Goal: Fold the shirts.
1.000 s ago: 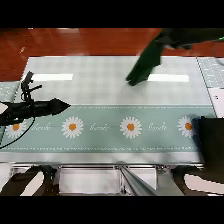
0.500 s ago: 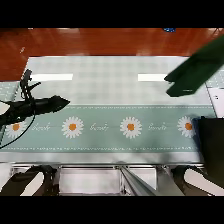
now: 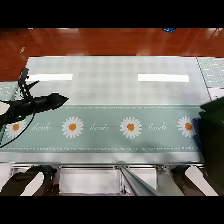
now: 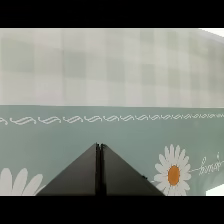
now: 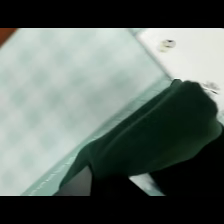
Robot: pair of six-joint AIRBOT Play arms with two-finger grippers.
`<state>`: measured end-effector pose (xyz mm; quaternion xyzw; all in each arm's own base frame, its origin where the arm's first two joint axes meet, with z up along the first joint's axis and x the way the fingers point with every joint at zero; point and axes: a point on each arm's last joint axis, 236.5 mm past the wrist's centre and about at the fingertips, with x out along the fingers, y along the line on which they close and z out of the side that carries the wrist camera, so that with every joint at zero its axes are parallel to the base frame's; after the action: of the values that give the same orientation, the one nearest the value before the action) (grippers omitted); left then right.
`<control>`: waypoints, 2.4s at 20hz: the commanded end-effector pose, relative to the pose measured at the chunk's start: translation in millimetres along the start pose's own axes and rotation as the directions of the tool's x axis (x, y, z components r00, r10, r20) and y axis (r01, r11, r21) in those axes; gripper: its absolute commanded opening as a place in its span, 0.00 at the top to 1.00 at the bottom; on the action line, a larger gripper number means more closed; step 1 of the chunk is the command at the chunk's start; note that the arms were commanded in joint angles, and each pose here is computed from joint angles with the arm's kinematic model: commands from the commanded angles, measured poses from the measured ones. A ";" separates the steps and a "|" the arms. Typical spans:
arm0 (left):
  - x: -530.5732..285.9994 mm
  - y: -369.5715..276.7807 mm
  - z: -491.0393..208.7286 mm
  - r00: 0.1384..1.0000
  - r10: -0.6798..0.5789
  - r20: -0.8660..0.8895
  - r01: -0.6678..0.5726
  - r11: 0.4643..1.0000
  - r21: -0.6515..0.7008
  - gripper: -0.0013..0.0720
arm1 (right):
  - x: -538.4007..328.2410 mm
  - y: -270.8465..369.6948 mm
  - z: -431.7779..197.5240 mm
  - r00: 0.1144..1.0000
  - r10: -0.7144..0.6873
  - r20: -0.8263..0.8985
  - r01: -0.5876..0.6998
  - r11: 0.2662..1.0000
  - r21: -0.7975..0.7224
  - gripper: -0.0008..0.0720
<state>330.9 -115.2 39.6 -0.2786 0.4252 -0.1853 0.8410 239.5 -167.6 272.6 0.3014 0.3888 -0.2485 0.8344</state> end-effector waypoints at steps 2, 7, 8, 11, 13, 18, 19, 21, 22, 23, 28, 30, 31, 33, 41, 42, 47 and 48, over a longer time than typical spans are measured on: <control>0.1 0.9 1.5 1.000 0.003 0.007 -0.003 1.000 0.000 0.95 | -5.4 -97.8 -75.2 0.947 -0.265 -0.180 0.288 0.951 0.111 0.95; -0.3 5.9 13.4 0.998 0.024 0.057 -0.024 1.000 0.000 0.95 | -3.6 -164.7 -154.7 0.834 -0.423 -0.354 0.526 0.803 0.280 0.95; -0.7 7.7 17.8 0.997 0.032 0.076 -0.032 0.999 -0.001 0.95 | -8.8 -175.2 -165.4 0.800 -0.467 -0.376 0.580 0.762 0.289 0.95; -2.1 12.7 30.0 0.990 0.053 0.127 -0.053 0.999 -0.003 0.95 | -26.0 -201.8 -187.7 0.697 -0.572 -0.431 0.710 0.634 0.307 0.85; -2.9 15.0 35.2 0.987 0.062 0.149 -0.062 0.998 -0.005 0.95 | -20.3 -201.8 -191.9 0.698 -0.559 -0.448 0.707 0.640 0.302 0.42; -14.3 20.6 73.2 0.956 0.099 0.275 -0.104 0.995 0.003 0.95 | 17.2 -168.2 -157.4 0.844 -0.396 -0.361 0.510 0.799 0.317 0.68; -18.5 10.5 84.4 0.961 0.075 0.267 -0.082 0.997 0.015 0.95 | 30.0 -137.9 -119.2 0.932 -0.277 -0.234 0.342 0.887 0.311 0.92; -29.3 -23.6 114.0 0.967 0.005 0.255 -0.027 0.996 0.083 0.95 | 33.5 -45.2 -30.2 0.995 0.065 0.069 -0.080 0.967 0.241 0.95; -35.8 -46.4 130.2 0.969 -0.039 0.245 0.007 0.992 0.129 0.95 | 21.8 11.5 8.9 0.949 0.250 0.193 -0.281 0.947 0.157 0.95; -40.6 -69.6 143.7 0.969 -0.082 0.233 0.040 0.983 0.178 0.95 | 9.2 66.8 33.2 0.879 0.403 0.257 -0.430 0.901 0.059 0.95; -23.5 -131.8 142.3 0.997 0.034 0.065 -0.054 0.941 0.333 0.95 | 47.4 273.8 -54.5 0.777 0.627 -0.055 -0.586 0.688 -0.428 0.95; -4.3 -112.4 122.8 0.977 0.210 0.049 -0.211 0.882 0.423 0.95 | 109.0 292.8 -124.8 0.898 0.411 -0.158 -0.405 0.630 -0.662 0.95; 4.4 -95.5 114.4 0.959 0.283 0.032 -0.268 0.858 0.439 0.95 | 143.9 282.7 -143.2 0.957 0.252 -0.142 -0.272 0.619 -0.737 0.95; 18.5 -52.9 95.2 0.918 0.394 -0.045 -0.337 0.835 0.436 0.95 | 200.8 253.1 -170.8 0.988 -0.009 -0.154 -0.121 0.570 -0.812 0.95; 30.2 36.6 45.6 0.823 0.521 -0.225 -0.443 0.838 0.318 0.95 | 272.5 227.9 -221.7 0.939 -0.205 -0.277 -0.110 0.584 -0.804 0.95; 29.7 37.1 45.8 0.823 0.521 -0.226 -0.444 0.838 0.316 0.95 | 275.0 227.4 -222.8 0.940 -0.202 -0.275 -0.101 0.604 -0.790 0.95; 29.4 37.2 44.4 0.821 0.522 -0.231 -0.444 0.838 0.316 0.95 | 296.5 202.4 -248.0 0.921 -0.246 -0.303 -0.082 0.638 -0.766 0.95; 30.3 36.8 45.3 0.823 0.521 -0.227 -0.443 0.839 0.316 0.95 | 296.1 201.9 -250.2 0.918 -0.247 -0.311 -0.087 0.641 -0.763 0.95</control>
<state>388.4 -90.9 21.6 -0.0219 0.5776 -0.0605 0.8138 421.9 92.1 -15.9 -0.0638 0.6186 -0.0289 0.7826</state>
